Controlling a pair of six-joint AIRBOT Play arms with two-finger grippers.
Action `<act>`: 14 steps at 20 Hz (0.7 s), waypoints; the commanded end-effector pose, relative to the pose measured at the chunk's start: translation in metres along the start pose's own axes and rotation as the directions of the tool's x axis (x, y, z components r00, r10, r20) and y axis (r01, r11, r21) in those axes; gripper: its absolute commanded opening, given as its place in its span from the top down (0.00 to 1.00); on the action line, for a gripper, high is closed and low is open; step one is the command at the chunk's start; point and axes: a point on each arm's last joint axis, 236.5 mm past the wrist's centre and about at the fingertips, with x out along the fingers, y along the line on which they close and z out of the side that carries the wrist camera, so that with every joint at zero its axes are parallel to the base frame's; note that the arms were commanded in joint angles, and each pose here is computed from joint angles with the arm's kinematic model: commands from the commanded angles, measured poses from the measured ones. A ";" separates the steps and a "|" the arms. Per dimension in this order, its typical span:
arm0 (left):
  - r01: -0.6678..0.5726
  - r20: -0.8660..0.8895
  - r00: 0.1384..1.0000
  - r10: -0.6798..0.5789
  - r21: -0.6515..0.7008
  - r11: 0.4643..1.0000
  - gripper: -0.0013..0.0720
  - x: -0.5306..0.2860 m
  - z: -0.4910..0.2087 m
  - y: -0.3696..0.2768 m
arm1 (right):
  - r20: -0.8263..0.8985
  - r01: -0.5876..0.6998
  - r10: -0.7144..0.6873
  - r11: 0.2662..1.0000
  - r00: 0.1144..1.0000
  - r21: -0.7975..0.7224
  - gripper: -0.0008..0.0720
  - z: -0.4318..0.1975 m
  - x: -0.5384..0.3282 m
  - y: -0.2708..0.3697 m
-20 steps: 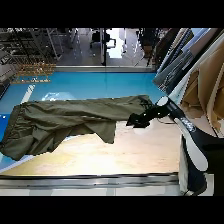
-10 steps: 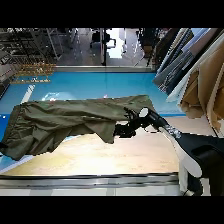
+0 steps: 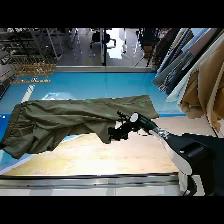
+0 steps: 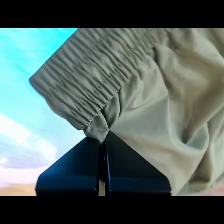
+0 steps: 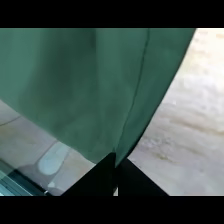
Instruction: Fold the clothes and pants, and hang the long-sleeved shirts on hangers.
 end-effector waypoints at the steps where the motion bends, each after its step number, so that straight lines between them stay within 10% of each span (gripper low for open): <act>1: 0.053 -0.029 0.998 -0.053 0.001 0.999 0.96 -0.003 -0.007 -0.011 | -0.050 0.056 -0.064 0.988 0.997 -0.141 0.98 -0.014 -0.022 0.003; 8: 0.045 0.066 0.996 -0.053 0.108 0.993 0.96 -0.047 0.016 -0.029 | 0.378 0.673 -0.586 0.723 0.717 -0.155 0.98 -0.035 -0.318 -0.055; 11: -0.082 0.049 0.996 0.075 0.171 0.982 0.96 -0.047 0.013 -0.015 | 0.625 0.640 -0.546 0.762 0.558 0.095 0.98 -0.017 -0.415 -0.079; 14: -0.204 -0.038 0.975 0.221 0.260 0.944 0.96 -0.033 -0.007 -0.003 | 0.547 0.523 -0.498 0.843 0.673 0.123 0.98 -0.018 -0.399 -0.118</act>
